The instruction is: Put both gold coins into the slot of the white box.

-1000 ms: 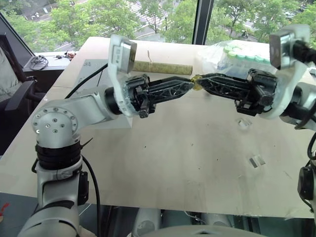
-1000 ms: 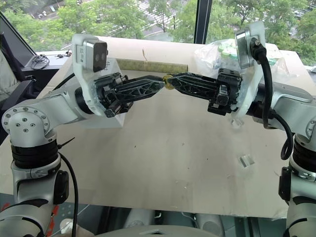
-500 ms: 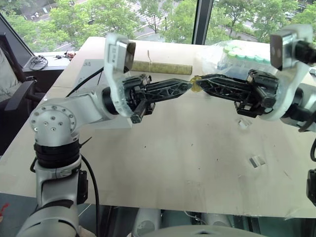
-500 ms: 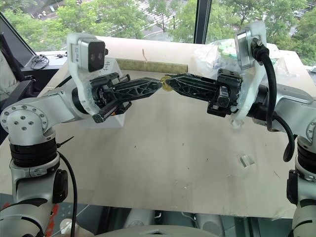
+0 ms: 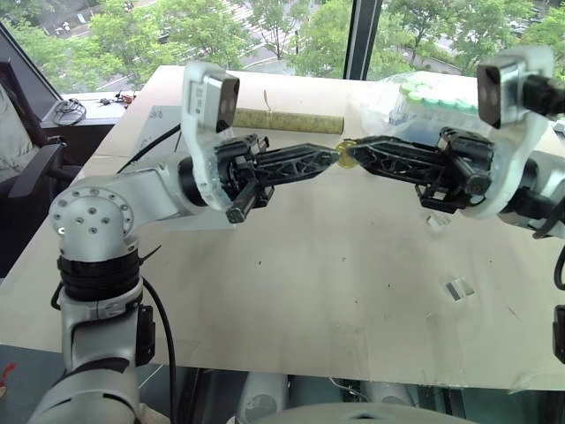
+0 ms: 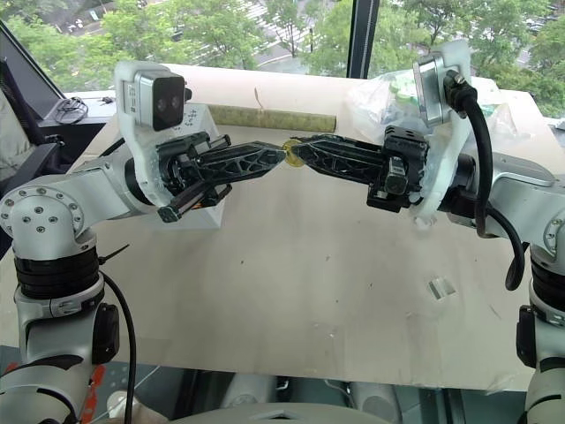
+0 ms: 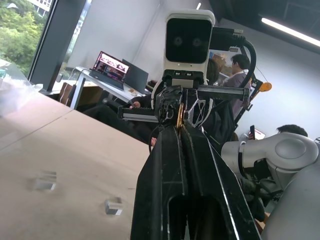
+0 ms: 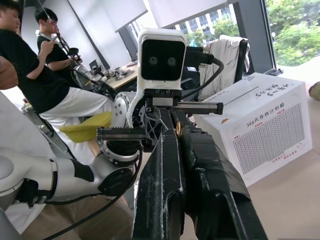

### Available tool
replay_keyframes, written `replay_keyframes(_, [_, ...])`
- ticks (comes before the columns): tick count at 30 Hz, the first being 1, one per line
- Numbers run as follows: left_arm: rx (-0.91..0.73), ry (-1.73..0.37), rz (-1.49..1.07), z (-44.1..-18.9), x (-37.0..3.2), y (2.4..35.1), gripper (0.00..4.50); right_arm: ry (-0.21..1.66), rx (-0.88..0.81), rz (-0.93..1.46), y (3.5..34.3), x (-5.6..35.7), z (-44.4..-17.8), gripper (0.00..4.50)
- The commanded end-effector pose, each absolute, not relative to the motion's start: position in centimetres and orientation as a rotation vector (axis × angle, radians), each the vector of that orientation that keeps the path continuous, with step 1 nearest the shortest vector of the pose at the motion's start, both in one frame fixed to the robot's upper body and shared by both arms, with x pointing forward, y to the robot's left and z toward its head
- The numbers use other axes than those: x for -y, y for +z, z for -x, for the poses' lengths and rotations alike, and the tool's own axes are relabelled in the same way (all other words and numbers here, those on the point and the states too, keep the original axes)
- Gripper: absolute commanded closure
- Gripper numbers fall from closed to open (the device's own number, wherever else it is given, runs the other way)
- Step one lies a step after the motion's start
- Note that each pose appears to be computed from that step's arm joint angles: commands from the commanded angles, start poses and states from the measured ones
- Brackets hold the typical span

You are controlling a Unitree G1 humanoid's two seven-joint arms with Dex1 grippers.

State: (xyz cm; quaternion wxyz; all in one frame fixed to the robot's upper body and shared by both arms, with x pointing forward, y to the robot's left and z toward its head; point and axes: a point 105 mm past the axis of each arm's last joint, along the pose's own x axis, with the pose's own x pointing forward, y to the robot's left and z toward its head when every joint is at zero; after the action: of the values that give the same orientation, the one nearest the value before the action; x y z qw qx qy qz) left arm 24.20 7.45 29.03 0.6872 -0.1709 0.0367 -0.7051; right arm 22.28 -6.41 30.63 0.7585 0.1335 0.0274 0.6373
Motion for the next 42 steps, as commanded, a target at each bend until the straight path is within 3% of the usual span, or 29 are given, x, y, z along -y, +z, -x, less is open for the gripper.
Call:
replay_keyframes(1, [-0.049, -1.59, 0.347, -23.7, -7.3, 29.4, 2.83, 1.429, -0.022, -0.28, 31.4, 6.4, -21.4, 4.5])
replay_keyframes(3, [-0.05, -1.592, 0.347, -23.6, -7.3, 29.3, 1.94, 1.43, -0.021, -0.28, 31.4, 6.4, -21.4, 4.5])
replay_keyframes(6, [-0.05, -1.597, 0.357, -23.6, -7.4, 29.3, 1.94, 1.43, -0.022, -0.279, 31.4, 6.4, -21.4, 4.5])
replay_keyframes(9, [-0.049, -1.605, 0.362, -23.5, -7.5, 29.3, 2.87, 1.43, -0.023, -0.277, 31.4, 6.5, -21.5, 4.5])
replay_keyframes(12, [-0.045, -1.615, 0.373, -23.5, -7.6, 29.5, 4.27, 1.429, -0.024, -0.276, 31.3, 6.5, -21.5, 4.5])
replay_keyframes(13, [-0.044, -1.616, 0.375, -23.4, -7.6, 29.5, 4.4, 1.428, -0.024, -0.276, 31.3, 6.5, -21.5, 4.5])
replay_keyframes(27, [-0.031, -1.606, 0.391, -23.5, -7.8, 29.6, 4.4, 1.4, 0.027, -0.263, 31.7, 6.6, -22.1, 4.5])
replay_keyframes(29, [-0.025, -1.596, 0.39, -23.5, -7.9, 29.6, 4.5, 1.406, 0.033, -0.26, 31.6, 6.6, -22.1, 3.38])
replay_keyframes(31, [-0.015, -1.574, 0.382, -23.6, -8.0, 29.7, 4.5, 1.403, 0.031, -0.251, 31.5, 6.6, -22.1, 2.73])
replay_keyframes(36, [0.019, -1.497, 0.373, -23.7, -8.8, 30.1, 4.5, 1.353, 0.05, -0.181, 31.2, 6.9, -22.7, 0.24])
replay_keyframes(38, [0.043, -1.428, 0.356, -24.1, -9.3, 30.2, 4.5, 1.283, 0.078, -0.077, 31.0, 7.3, -23.4, 0.05])
replay_keyframes(42, [0.185, -0.944, 0.17, -27.4, -11.9, 31.1, 4.5, 1.136, 0.144, 0.269, 29.9, 9.4, -25.1, 0.05])
